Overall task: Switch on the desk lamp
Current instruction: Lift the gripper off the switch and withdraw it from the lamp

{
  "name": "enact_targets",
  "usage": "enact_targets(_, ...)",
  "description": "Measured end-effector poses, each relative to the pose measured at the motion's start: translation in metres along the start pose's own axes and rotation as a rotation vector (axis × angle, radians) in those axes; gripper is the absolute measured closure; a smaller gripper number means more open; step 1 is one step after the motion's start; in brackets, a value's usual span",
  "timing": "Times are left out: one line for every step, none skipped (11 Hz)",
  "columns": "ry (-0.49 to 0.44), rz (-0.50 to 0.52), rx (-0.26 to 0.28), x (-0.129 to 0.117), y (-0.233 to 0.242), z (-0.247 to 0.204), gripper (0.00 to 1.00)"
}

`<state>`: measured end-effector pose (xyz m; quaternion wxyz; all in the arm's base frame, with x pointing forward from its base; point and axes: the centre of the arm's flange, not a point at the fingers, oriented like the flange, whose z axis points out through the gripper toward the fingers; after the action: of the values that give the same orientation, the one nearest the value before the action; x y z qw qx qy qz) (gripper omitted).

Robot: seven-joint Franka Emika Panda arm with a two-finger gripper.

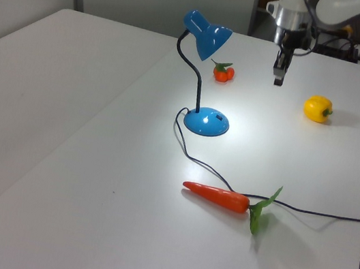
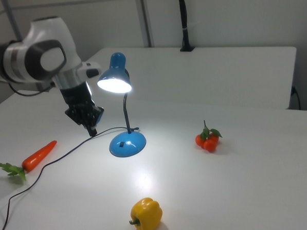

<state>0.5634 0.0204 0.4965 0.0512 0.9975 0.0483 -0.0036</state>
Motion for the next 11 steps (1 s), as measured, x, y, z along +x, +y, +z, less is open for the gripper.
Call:
enact_targets(-0.011,0.006,-0.002,-0.002,0.003,-0.023,0.99)
enact_targets(-0.020,0.012,-0.003,-0.003,0.006,-0.042,0.99)
enact_targets(-0.025,0.017,-0.004,-0.005,0.008,-0.059,0.99)
enact_targets(-0.029,0.022,-0.004,-0.006,0.010,-0.074,0.99)
enact_targets(-0.031,0.026,0.000,-0.008,0.011,-0.088,0.99)
enact_targets(-0.031,0.029,0.000,-0.010,0.013,-0.099,0.99)
enact_targets(-0.027,0.033,0.000,-0.011,0.015,-0.106,0.99)
enact_targets(-0.021,0.039,0.000,-0.011,0.018,-0.110,0.95)
enact_targets(-0.018,0.046,0.000,-0.012,0.022,-0.112,0.94)
enact_targets(-0.015,0.055,0.000,-0.013,0.026,-0.113,0.87)
enact_targets(-0.012,0.064,0.000,-0.014,0.031,-0.115,0.73)
